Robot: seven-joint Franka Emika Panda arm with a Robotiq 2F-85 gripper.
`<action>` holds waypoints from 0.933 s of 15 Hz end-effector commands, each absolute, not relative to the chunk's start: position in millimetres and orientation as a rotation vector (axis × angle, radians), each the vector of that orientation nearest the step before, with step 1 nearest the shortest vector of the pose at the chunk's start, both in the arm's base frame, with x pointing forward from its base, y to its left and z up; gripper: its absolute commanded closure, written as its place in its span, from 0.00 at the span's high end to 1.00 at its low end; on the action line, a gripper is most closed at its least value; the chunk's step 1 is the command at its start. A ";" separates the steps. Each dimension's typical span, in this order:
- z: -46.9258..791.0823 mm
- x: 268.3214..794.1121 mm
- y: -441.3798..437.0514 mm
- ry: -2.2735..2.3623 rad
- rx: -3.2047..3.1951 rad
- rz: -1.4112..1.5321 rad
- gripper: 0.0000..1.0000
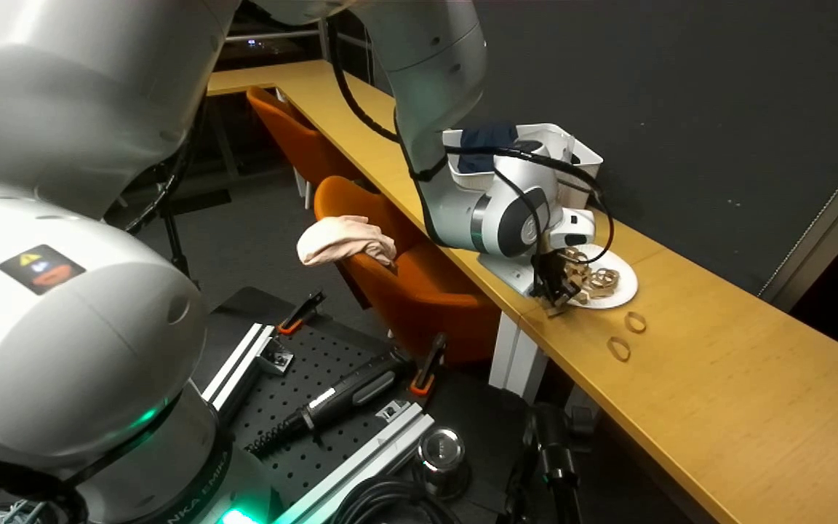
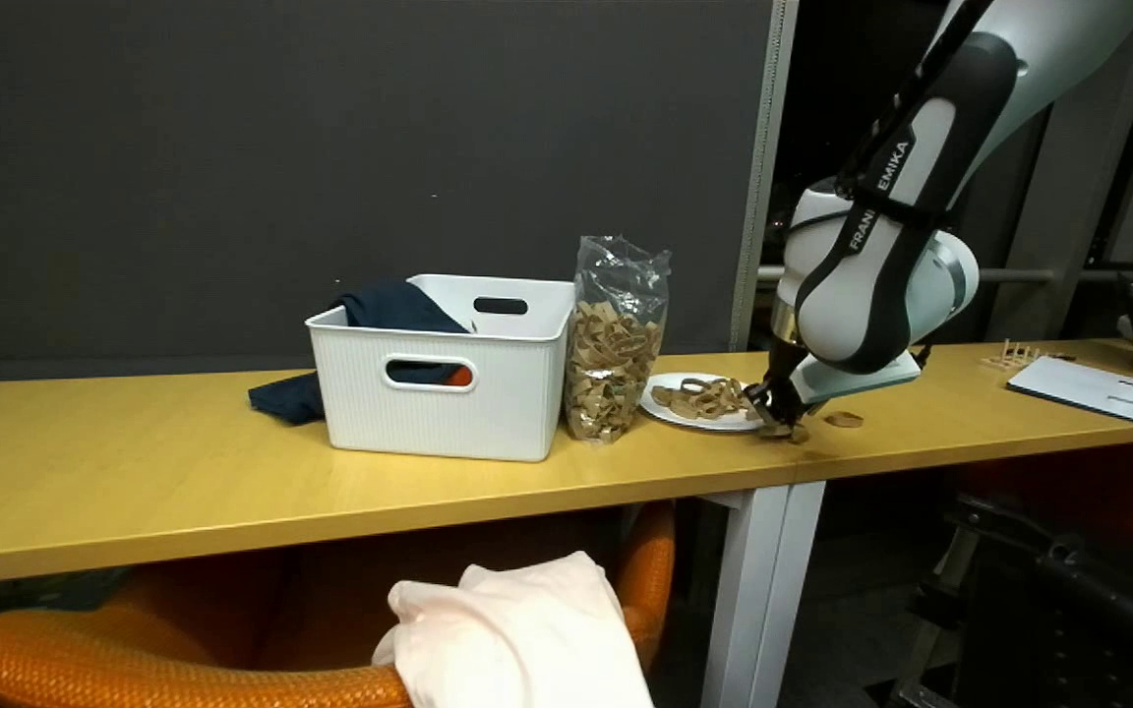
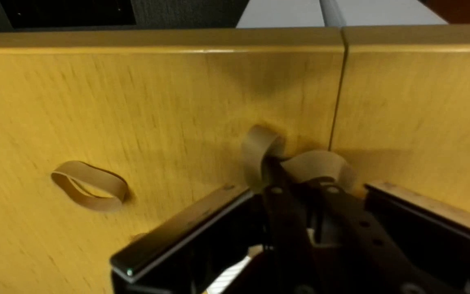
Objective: Put some of the contents of the plastic bag onto the white plate
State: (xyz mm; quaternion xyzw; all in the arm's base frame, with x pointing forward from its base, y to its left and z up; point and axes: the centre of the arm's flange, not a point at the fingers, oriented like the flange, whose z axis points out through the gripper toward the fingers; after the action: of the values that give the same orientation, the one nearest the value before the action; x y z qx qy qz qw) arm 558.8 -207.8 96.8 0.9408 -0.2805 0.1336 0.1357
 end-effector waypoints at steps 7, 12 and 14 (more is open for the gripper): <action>162.8 556.4 -184.7 -0.823 2.759 0.464 0.00; 183.9 581.8 -212.4 -0.831 2.719 0.534 0.00; 186.1 592.5 -226.8 -0.824 2.690 0.564 0.00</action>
State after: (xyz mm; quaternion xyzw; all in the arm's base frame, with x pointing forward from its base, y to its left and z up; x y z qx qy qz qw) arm 576.0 -208.7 179.8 0.9318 -0.2868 0.1865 0.1212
